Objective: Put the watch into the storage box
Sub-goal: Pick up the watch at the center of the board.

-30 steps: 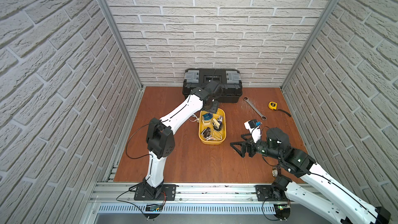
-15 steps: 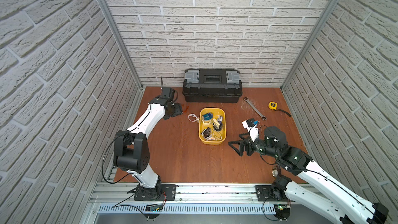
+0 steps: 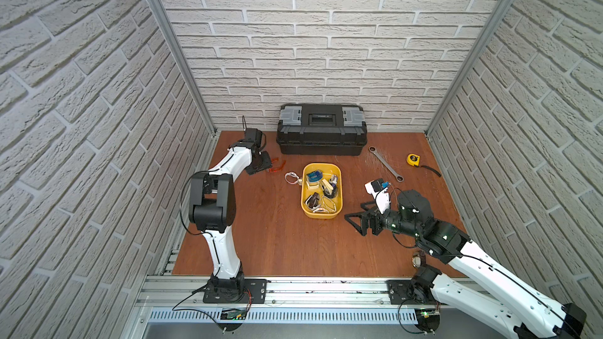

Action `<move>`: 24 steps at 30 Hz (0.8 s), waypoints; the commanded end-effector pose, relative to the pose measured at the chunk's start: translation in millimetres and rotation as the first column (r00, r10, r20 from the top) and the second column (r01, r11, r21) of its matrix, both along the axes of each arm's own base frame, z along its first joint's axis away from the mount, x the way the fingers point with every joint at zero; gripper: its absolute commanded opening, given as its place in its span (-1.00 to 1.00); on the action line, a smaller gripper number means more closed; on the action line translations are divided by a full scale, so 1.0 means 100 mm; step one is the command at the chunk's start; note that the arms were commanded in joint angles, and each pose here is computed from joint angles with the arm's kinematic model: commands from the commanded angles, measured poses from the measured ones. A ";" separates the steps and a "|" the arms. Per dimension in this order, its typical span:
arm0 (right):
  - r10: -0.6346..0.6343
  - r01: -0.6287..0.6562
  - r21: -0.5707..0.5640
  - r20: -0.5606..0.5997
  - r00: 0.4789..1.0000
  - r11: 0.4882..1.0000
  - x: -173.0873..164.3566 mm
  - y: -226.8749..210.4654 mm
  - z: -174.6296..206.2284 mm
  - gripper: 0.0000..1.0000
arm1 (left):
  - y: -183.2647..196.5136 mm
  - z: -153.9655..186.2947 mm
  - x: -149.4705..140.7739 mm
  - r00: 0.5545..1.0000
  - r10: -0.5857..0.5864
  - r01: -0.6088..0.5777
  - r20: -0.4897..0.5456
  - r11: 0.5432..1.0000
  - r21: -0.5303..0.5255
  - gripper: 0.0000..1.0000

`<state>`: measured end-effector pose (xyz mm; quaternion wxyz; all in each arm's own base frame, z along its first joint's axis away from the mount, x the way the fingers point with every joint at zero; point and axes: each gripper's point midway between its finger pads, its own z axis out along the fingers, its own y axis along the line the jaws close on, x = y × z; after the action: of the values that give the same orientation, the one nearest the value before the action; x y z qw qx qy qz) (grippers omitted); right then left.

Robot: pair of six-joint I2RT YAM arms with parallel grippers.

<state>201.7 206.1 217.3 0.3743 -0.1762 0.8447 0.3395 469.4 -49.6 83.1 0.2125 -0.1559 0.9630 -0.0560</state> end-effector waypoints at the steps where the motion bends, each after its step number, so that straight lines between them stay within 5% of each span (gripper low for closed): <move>1: 0.013 -0.014 0.029 0.023 1.000 0.999 0.03 0.06 0.06 1.00 | 0.07 -0.06 0.14 1.000 -0.001 0.001 -0.008 0.999 0.037 0.18; 8: 0.026 -0.026 0.023 0.013 1.000 0.999 0.02 0.08 0.05 1.00 | 0.00 -0.28 0.32 0.998 -0.029 0.031 -0.047 0.999 0.043 0.13; 18: 0.023 -0.023 0.026 0.016 1.000 0.999 0.02 0.07 0.07 1.00 | -0.15 -0.47 0.13 0.987 -0.094 0.101 -0.132 0.994 0.044 -0.63; 24: 0.025 -0.025 0.032 0.018 1.000 0.999 0.01 0.07 0.10 1.00 | -0.15 -0.30 -0.14 0.979 -0.137 0.149 -0.150 0.986 0.070 -0.78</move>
<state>202.1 209.3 211.7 0.3624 -0.1789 0.8489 0.3405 479.3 -62.9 41.3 0.1612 -0.1041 0.9810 -0.0303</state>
